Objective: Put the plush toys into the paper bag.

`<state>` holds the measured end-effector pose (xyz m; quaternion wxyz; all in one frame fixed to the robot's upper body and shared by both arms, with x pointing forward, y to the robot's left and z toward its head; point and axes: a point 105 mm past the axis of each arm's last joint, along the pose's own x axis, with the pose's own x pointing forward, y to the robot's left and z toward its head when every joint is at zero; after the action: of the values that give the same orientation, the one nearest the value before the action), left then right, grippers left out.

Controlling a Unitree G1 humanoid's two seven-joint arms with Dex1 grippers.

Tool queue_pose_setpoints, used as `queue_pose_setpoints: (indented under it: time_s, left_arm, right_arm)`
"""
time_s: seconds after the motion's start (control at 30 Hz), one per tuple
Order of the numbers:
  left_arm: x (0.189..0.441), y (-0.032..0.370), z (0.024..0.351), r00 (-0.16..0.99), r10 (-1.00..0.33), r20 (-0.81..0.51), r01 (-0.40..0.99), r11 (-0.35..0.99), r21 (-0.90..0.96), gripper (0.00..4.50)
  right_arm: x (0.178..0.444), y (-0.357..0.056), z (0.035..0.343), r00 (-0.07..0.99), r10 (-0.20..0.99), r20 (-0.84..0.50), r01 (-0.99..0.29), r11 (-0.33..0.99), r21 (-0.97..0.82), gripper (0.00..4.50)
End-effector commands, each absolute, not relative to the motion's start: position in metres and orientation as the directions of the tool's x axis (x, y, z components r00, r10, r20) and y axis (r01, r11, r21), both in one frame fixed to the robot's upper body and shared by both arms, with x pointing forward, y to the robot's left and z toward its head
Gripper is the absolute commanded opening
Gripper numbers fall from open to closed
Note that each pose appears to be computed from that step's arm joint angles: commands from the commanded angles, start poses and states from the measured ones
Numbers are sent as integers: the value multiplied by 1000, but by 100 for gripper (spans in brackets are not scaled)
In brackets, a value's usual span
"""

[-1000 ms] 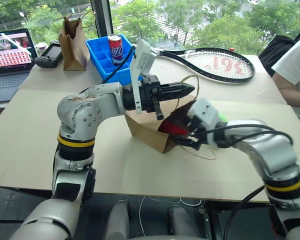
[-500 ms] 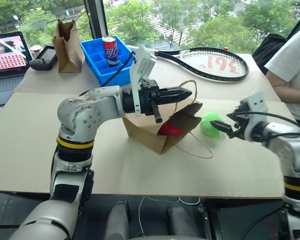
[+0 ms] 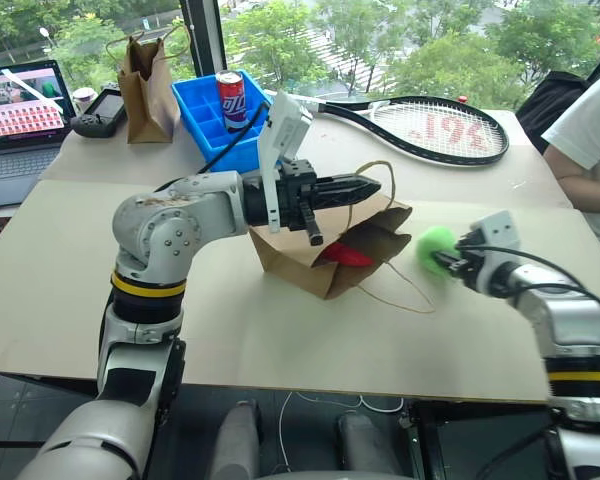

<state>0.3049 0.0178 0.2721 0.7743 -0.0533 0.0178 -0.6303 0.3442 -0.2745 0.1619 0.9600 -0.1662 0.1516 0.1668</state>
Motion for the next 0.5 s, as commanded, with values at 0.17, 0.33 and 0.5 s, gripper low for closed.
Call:
queue_pose_setpoints:
  time_s: [0.17,0.33,0.5]
  left_arm:
    - [302,12,287,181,-981,75,983,177,-57,0]
    - [303,12,288,187,-979,82,982,183,-54,0]
    - [301,11,289,184,-979,86,982,179,-56,0]
  right_arm:
    - [289,-192,237,682,622,-385,-728,625,-281,3]
    - [276,-150,218,545,692,-473,-833,509,-216,3]
    - [297,-124,199,528,709,-468,-842,506,-184,3]
